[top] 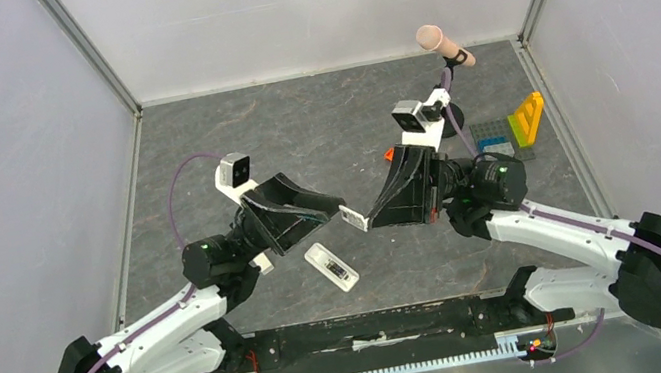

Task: Load the batteries into the remote control
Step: Load the battery cover into the remote control.

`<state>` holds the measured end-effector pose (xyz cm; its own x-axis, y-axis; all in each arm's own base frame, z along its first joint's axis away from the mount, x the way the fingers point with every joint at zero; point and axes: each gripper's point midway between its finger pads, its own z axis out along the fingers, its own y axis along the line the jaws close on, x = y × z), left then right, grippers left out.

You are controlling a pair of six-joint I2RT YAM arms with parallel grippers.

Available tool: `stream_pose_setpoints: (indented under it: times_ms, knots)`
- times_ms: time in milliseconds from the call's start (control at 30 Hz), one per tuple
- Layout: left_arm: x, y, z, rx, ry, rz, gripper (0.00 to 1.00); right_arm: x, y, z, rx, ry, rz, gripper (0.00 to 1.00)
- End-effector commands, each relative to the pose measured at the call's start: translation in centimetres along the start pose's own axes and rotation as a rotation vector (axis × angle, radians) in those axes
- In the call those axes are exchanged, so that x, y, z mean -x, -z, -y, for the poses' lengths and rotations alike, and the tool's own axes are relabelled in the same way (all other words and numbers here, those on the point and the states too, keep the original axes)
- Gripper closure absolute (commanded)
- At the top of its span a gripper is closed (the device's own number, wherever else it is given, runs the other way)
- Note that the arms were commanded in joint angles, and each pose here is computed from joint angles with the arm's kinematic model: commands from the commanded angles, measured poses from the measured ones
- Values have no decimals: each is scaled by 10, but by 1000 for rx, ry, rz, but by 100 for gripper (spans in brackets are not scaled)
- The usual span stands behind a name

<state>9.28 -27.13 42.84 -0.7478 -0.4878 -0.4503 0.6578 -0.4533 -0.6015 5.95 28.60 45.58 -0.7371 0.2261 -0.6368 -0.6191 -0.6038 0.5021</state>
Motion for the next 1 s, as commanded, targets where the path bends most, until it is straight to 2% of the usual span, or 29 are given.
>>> stream_pose_setpoints:
  times_ms: [0,433,867,967]
  knots:
    - [8,-6,32,-105,-7,4,41,3,2,-3,43,18,32,100]
    - [5,-5,33,-109,6,-6,55,6,3,5,69,-25,69,100]
    - [-7,-2,28,-107,2,-70,53,15,4,-8,161,-108,108,100]
    - [-7,-1,27,-106,-3,-69,57,14,5,-9,167,-113,110,100]
